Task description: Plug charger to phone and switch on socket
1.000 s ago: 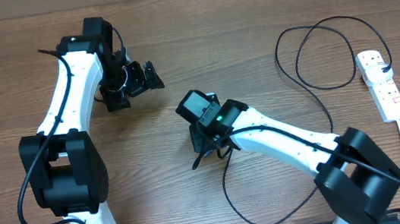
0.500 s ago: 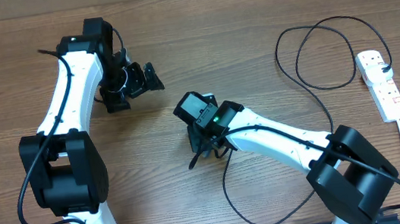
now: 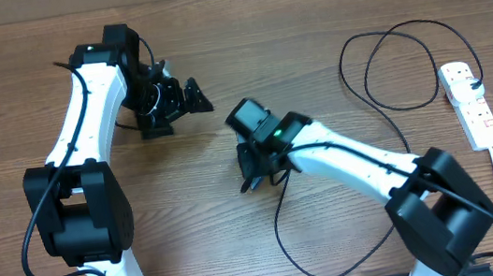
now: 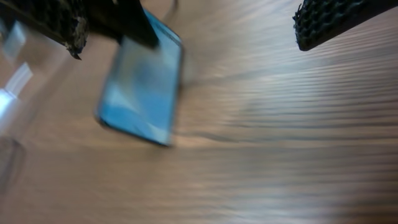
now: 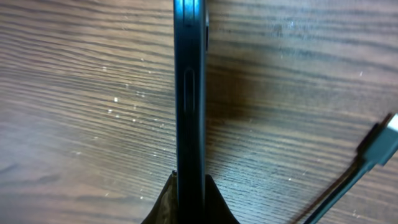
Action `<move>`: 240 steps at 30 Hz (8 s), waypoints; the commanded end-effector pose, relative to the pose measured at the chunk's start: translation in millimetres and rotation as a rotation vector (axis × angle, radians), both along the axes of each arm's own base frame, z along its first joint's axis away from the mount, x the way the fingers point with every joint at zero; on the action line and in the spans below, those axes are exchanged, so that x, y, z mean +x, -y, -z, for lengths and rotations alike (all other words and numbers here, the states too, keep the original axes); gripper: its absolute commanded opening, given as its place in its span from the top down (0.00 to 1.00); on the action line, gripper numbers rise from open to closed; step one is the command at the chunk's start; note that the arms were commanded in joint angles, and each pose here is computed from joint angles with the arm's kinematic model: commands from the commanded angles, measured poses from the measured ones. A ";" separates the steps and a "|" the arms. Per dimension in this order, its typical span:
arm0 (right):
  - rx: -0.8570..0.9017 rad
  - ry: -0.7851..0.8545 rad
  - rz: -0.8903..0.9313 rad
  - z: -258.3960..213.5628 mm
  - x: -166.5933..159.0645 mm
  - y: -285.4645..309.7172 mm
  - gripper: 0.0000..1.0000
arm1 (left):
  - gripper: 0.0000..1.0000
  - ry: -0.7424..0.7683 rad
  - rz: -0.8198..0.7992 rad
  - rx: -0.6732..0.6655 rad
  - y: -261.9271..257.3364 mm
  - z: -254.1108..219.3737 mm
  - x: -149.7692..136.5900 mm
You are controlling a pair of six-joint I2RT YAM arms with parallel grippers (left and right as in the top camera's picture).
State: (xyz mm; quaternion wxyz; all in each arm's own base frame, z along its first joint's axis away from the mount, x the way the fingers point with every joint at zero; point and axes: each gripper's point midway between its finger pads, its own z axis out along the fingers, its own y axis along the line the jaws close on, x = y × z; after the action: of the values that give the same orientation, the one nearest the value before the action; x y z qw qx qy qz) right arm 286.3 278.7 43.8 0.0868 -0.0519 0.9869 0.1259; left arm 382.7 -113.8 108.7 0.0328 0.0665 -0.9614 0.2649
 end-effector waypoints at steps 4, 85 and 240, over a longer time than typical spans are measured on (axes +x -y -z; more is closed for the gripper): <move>0.314 0.087 -0.122 -95.0 10.8 -17.5 0.96 | 0.00 0.156 0.185 -0.487 60.1 -68.4 -6.0; 0.791 0.083 -0.063 -187.5 40.1 -18.0 0.96 | 0.69 0.223 0.269 -1.049 112.9 -158.3 -25.9; -0.110 0.038 0.596 -80.1 53.9 240.8 0.00 | 0.96 -0.922 -0.162 -0.665 169.5 -146.2 -119.7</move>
State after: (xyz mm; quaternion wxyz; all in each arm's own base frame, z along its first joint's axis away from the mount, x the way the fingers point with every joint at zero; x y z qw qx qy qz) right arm 338.8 37.1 124.0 0.1335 0.2328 0.9625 0.0388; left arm 261.0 -281.9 238.4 0.4453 0.2349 -0.7204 0.4770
